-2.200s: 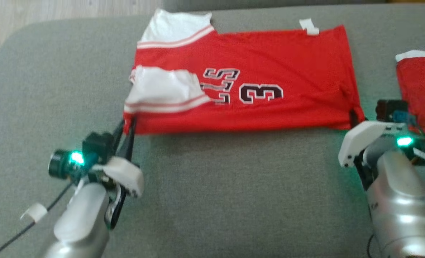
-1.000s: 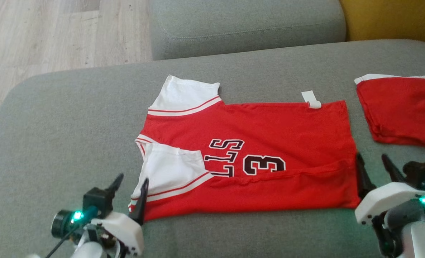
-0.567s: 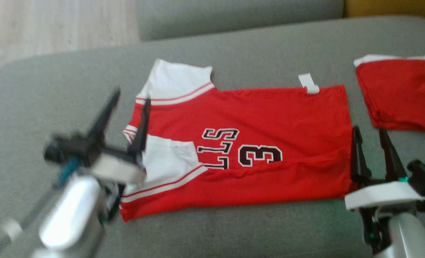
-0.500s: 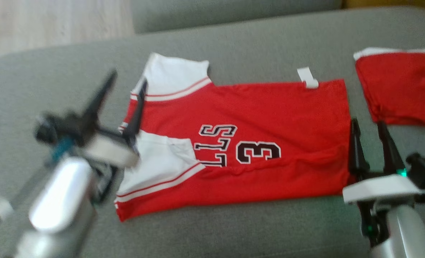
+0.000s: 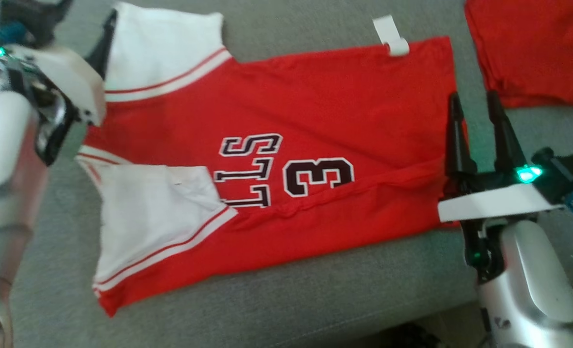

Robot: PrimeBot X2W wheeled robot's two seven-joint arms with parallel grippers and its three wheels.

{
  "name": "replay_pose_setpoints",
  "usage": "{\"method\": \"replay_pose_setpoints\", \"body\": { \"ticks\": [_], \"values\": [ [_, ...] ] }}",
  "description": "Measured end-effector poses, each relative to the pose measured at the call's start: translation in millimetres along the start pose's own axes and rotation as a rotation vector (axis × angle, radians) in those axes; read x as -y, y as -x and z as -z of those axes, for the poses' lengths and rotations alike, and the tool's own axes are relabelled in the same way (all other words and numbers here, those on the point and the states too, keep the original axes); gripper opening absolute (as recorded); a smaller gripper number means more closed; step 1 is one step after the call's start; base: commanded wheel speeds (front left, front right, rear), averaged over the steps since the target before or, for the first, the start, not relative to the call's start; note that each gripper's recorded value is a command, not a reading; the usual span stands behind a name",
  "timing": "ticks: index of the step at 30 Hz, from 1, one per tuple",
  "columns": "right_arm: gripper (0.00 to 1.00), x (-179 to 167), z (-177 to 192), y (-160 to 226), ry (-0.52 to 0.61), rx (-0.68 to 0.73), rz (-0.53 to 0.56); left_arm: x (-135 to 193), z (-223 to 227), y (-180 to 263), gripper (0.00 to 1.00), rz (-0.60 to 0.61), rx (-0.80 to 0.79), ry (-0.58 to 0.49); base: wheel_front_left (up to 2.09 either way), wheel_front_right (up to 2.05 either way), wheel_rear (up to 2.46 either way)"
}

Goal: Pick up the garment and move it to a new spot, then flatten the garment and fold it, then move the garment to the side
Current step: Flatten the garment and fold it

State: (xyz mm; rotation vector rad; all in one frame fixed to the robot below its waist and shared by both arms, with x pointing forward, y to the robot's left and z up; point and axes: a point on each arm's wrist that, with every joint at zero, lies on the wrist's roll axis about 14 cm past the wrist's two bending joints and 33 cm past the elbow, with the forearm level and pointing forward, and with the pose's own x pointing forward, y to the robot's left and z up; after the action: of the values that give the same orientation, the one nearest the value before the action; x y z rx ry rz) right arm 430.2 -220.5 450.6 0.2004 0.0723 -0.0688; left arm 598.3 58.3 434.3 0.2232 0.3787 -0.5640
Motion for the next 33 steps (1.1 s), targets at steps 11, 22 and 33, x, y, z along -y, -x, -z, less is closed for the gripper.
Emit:
{"method": "replay_pose_setpoints", "body": {
  "ticks": [11, 22, 33],
  "values": [
    [1.00, 29.5, 29.8, 3.0, 0.006, -0.084, 0.083, 23.0, 56.5, -52.4, 1.00, 0.089, -0.177, 0.096, 0.00, 0.00, 0.00],
    [1.00, 33.2, 36.9, 4.0, 0.010, -0.101, 0.093, 5.8, 60.7, -65.1, 1.00, 0.055, -0.220, 0.118, 0.00, 0.00, 0.00],
    [1.00, 30.1, 31.2, 2.1, 0.013, -0.084, 0.083, 24.7, 53.3, -51.2, 0.00, 0.117, -0.233, 0.113, 0.00, 0.00, 0.00]
  ]
}}
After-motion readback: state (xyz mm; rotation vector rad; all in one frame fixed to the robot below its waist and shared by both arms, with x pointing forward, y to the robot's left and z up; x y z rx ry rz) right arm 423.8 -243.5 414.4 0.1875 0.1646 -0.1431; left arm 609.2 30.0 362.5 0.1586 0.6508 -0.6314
